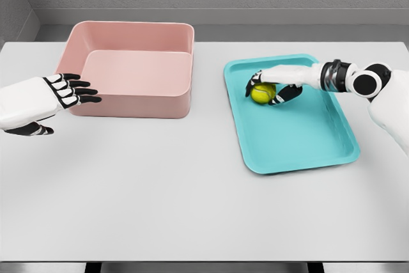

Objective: Put the tennis from the blue tray into the pink basket with both arms

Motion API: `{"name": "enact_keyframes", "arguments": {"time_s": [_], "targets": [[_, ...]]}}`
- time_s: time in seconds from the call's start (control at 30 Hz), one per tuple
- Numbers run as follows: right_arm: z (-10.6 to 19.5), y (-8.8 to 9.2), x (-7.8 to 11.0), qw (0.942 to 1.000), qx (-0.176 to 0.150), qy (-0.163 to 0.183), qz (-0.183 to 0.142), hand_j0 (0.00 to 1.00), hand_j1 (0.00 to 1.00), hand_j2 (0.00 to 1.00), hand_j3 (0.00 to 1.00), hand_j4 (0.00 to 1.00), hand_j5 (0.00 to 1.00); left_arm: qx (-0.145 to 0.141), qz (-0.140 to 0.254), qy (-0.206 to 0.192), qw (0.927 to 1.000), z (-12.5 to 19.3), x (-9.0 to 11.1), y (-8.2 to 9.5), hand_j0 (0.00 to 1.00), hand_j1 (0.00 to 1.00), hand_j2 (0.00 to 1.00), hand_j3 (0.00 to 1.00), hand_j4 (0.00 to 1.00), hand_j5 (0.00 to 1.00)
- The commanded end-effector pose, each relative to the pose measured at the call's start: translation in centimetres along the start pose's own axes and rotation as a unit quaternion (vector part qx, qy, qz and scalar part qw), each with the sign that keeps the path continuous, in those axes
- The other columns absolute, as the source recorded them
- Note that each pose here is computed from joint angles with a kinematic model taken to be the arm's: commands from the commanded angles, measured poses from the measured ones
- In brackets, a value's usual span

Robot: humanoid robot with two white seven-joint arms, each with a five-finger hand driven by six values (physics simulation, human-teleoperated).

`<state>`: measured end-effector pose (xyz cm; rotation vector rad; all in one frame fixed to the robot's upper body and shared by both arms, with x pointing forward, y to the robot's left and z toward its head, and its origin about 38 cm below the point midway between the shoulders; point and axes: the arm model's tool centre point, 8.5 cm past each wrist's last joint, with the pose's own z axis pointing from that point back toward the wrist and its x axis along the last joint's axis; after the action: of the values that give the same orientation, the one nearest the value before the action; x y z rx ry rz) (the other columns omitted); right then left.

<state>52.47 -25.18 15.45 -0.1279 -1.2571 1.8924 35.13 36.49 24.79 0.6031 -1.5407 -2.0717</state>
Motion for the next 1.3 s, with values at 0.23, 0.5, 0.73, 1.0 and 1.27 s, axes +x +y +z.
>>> {"name": "enact_keyframes", "arguments": {"time_s": [0.23, 0.5, 0.73, 1.0, 1.27], "targets": [[0.2, -0.5, 0.4, 0.9999, -0.006, -0.006, 0.006, 0.56, 0.56, 0.56, 0.56, 0.56, 0.56, 0.003, 0.001, 0.000, 1.0000, 0.0, 0.0, 0.2, 1.00, 1.00, 1.00, 1.00, 1.00, 1.00], [2.1, -2.3, 0.6, 0.9992, -0.032, -0.009, 0.025, 0.56, 0.56, 0.56, 0.56, 0.56, 0.56, 0.002, 0.002, 0.001, 1.0000, 0.0, -0.1, 0.1, 1.00, 1.00, 1.00, 1.00, 1.00, 1.00], [5.1, -3.1, 1.1, 0.9974, -0.047, -0.010, 0.055, 0.53, 0.53, 0.53, 0.53, 0.53, 0.53, 0.003, 0.002, -0.001, 1.0000, 0.0, 0.1, 0.1, 1.00, 1.00, 1.00, 1.00, 1.00, 1.00], [7.6, -1.7, 3.8, 0.9931, -0.049, -0.041, 0.098, 0.52, 0.52, 0.52, 0.52, 0.52, 0.52, 0.003, 0.000, 0.001, 1.0000, 0.1, 0.0, 0.2, 1.00, 1.00, 1.00, 1.00, 1.00, 1.00], [7.8, -1.4, 6.5, 0.9886, -0.055, -0.081, 0.114, 0.50, 0.50, 0.50, 0.50, 0.50, 0.50, 0.001, 0.001, -0.001, 1.0000, 0.1, 0.0, 0.1, 1.00, 1.00, 1.00, 1.00, 1.00, 1.00]]}}
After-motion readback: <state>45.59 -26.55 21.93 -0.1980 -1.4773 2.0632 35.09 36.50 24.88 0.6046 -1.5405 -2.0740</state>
